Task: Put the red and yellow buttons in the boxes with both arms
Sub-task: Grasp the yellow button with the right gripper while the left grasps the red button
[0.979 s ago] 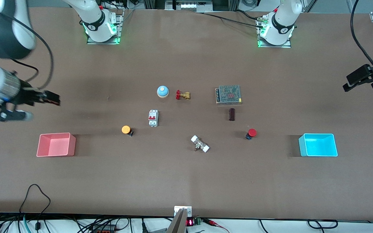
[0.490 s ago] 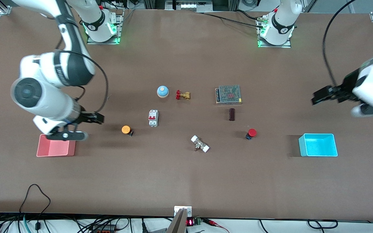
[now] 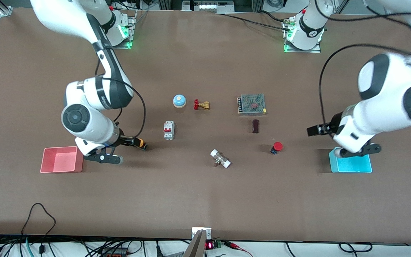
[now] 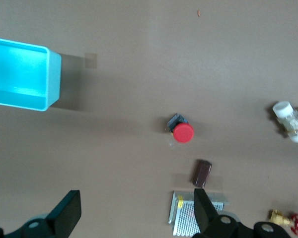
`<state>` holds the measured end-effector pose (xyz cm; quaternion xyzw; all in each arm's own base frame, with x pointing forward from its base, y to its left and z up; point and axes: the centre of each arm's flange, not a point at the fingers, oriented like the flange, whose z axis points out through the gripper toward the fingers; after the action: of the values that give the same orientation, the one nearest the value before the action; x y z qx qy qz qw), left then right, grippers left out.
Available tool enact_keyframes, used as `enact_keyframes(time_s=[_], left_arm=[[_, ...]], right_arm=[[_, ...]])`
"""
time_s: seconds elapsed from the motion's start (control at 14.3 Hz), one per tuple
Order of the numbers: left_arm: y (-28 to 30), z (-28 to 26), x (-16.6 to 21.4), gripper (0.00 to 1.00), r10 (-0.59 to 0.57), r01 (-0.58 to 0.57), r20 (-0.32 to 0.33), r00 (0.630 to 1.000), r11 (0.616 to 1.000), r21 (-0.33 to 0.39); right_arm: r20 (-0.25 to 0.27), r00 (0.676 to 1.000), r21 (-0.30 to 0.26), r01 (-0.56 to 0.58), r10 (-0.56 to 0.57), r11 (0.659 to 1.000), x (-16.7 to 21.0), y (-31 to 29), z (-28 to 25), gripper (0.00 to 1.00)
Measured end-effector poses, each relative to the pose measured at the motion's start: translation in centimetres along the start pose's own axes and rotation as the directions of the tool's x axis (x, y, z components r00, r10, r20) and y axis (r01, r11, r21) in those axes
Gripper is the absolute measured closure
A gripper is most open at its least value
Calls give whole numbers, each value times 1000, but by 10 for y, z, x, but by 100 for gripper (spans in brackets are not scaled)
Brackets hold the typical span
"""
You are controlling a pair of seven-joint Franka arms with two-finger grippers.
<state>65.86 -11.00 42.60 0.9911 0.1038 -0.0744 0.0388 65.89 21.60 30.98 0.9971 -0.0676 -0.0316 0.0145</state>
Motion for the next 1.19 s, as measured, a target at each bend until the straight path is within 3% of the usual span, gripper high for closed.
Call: enact_keyframes(time_s=[0.21, 0.56, 0.91, 0.98, 1.12, 1.19], left_arm=[[26, 50, 12, 0, -34, 34, -3, 999, 999, 1], [62, 141, 20, 0, -59, 59, -32, 998, 998, -8], [60, 186, 11, 0, -68, 68, -23, 997, 998, 2], [61, 191, 8, 3, -66, 66, -18, 998, 998, 6], [64, 195, 5, 22, -63, 64, -20, 998, 998, 6], [64, 197, 4, 22, -70, 71, -20, 997, 997, 7]], right_arm=[[19, 1000, -5, -12, 12, 1000, 2, -2, 28, 0], [49, 997, 48, -56, 54, 997, 5, -7, 57, 0], [59, 998, 38, -41, 38, 998, -1, -18, 73, 0], [59, 998, 37, -33, 30, 999, -3, -23, 73, 0], [63, 998, 33, -24, 22, 999, -6, -29, 77, 0], [67, 998, 30, -23, 21, 999, -7, -29, 80, 0]])
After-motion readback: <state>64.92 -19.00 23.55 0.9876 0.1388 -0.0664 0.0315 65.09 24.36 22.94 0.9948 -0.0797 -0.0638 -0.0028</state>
